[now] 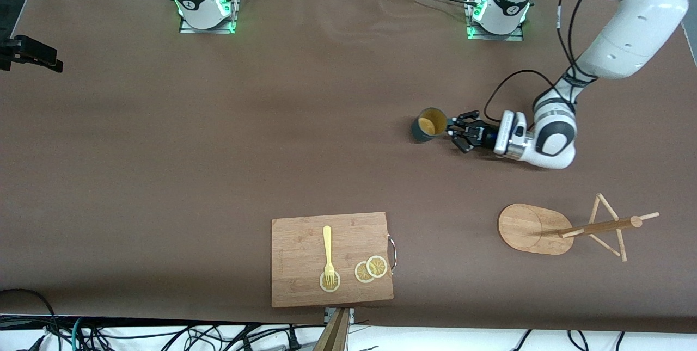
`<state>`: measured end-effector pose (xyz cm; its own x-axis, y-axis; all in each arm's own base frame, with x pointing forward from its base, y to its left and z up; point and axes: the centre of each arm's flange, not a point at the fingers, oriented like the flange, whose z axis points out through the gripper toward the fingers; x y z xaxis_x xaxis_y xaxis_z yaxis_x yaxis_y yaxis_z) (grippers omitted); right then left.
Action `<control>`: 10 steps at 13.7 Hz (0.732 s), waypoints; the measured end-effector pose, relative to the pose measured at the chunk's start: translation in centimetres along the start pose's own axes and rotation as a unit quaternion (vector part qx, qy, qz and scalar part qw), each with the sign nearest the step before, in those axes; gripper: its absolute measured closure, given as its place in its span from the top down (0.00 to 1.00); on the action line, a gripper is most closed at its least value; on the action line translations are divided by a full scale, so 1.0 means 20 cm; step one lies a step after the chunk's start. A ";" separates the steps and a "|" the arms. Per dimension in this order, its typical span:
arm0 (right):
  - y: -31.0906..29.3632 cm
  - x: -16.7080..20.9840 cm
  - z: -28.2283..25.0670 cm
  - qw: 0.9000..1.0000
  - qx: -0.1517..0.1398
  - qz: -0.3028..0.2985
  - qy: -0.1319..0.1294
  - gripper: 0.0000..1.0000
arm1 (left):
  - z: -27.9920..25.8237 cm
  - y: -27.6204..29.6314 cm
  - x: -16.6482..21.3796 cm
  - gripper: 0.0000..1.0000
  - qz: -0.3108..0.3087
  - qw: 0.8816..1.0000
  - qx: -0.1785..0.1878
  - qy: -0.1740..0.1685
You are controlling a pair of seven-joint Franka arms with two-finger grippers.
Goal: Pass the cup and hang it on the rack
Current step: 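Lift the mug with the left gripper and carry it toward the rack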
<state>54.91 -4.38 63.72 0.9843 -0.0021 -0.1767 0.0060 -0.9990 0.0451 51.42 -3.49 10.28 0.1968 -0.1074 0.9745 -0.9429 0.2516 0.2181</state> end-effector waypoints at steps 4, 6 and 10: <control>0.00 0.00 0.00 1.000 0.000 0.000 0.000 1.00 | -0.53 0.14 0.23 0.19 -0.091 0.996 0.002 0.001; 0.00 0.00 0.00 1.000 0.000 0.000 0.000 1.00 | -0.72 0.21 0.31 0.19 -0.150 0.989 0.004 0.012; 0.00 0.00 0.00 1.000 0.000 0.000 0.000 1.00 | -0.92 0.34 0.34 0.19 -0.282 0.958 0.010 0.053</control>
<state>54.91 -4.44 63.72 0.9843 -0.0023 -0.1767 0.0058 -0.9990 0.0454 51.38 15.22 19.29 0.7021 -0.1225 0.7015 -0.6829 0.1633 0.7120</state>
